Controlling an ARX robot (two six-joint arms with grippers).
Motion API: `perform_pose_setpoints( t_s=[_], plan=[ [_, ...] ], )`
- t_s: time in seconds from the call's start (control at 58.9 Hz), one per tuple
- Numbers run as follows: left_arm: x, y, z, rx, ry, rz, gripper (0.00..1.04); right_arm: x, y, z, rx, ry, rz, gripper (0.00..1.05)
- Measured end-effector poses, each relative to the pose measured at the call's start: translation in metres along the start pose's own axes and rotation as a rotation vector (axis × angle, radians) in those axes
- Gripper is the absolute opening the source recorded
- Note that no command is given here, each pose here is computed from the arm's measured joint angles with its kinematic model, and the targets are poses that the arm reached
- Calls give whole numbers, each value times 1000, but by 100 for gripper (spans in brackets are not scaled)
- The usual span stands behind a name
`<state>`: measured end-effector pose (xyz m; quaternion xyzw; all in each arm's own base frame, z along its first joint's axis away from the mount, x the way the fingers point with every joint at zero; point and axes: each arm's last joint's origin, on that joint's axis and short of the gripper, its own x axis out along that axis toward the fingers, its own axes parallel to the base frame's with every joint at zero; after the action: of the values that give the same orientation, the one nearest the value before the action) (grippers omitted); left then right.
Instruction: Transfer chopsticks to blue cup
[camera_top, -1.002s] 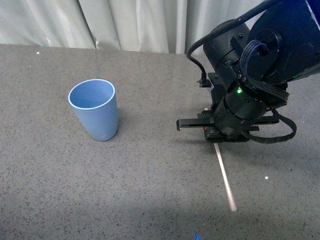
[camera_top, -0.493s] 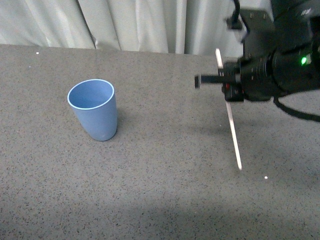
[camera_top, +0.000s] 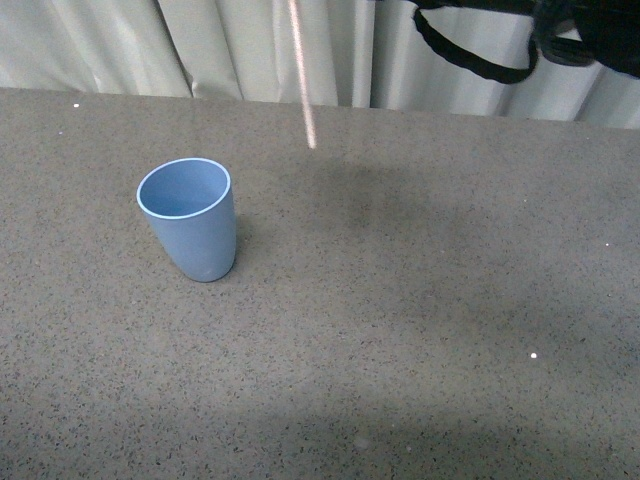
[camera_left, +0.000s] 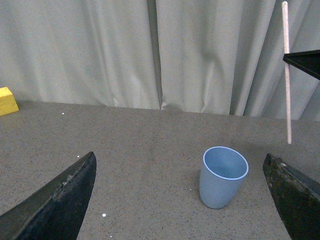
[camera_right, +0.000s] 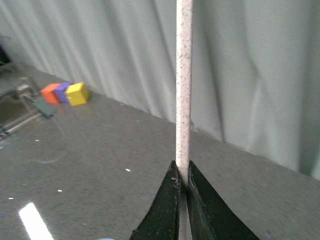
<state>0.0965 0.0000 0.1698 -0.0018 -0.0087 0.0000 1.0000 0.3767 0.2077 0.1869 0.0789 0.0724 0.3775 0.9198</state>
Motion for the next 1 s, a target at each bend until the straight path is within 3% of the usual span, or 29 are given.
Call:
perform_pose_setpoints(
  t_s=[0.085, 0.391, 0.968, 1.002],
  plan=[
    [0, 0, 0, 0, 0, 0, 98, 12, 12, -1, 10, -13, 88, 1],
    [0, 0, 0, 0, 0, 0, 98, 47, 39, -35, 33, 31, 212, 1],
    [0, 0, 0, 0, 0, 0, 98, 47, 34, -91, 6, 95, 201, 1],
    [0, 0, 0, 0, 0, 0, 98, 46, 34, -94, -1, 103, 200, 5]
  ],
)
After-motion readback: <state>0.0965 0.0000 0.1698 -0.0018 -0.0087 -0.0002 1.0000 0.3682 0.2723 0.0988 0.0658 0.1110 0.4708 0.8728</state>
